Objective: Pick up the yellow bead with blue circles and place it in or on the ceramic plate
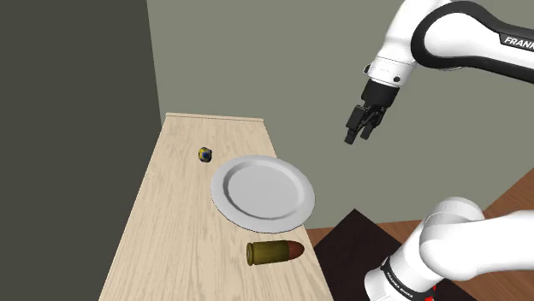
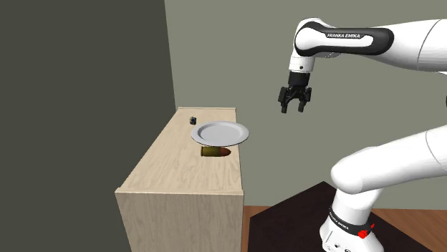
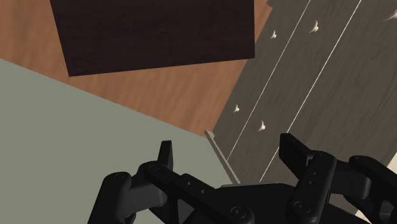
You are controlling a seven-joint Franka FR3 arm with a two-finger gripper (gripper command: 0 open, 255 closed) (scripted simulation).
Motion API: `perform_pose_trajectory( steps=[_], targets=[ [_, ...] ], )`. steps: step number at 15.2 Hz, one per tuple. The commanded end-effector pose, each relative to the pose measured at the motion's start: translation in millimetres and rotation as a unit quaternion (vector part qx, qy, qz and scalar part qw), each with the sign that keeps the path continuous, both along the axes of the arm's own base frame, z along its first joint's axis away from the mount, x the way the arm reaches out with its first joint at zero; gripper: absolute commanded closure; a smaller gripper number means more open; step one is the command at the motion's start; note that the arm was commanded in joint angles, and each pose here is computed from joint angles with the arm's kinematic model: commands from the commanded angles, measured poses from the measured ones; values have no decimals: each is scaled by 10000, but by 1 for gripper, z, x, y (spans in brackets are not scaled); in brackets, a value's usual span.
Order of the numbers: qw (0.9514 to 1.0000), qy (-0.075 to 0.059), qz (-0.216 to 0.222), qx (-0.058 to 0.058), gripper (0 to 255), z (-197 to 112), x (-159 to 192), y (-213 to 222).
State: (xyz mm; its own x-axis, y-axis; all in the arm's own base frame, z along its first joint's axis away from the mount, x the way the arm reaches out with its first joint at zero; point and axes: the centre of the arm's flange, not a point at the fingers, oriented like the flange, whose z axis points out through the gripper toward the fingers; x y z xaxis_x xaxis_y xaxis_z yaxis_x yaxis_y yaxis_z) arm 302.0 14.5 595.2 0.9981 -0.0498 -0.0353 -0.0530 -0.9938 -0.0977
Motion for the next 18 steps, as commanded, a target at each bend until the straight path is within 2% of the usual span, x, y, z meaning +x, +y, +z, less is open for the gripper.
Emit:
perform_pose_trajectory(
  steps=[1,18],
  targets=[
    [10000,0,0,0,0,0,0,0],
    [9987,302,288,-278,0,19,102,213]
  ],
)
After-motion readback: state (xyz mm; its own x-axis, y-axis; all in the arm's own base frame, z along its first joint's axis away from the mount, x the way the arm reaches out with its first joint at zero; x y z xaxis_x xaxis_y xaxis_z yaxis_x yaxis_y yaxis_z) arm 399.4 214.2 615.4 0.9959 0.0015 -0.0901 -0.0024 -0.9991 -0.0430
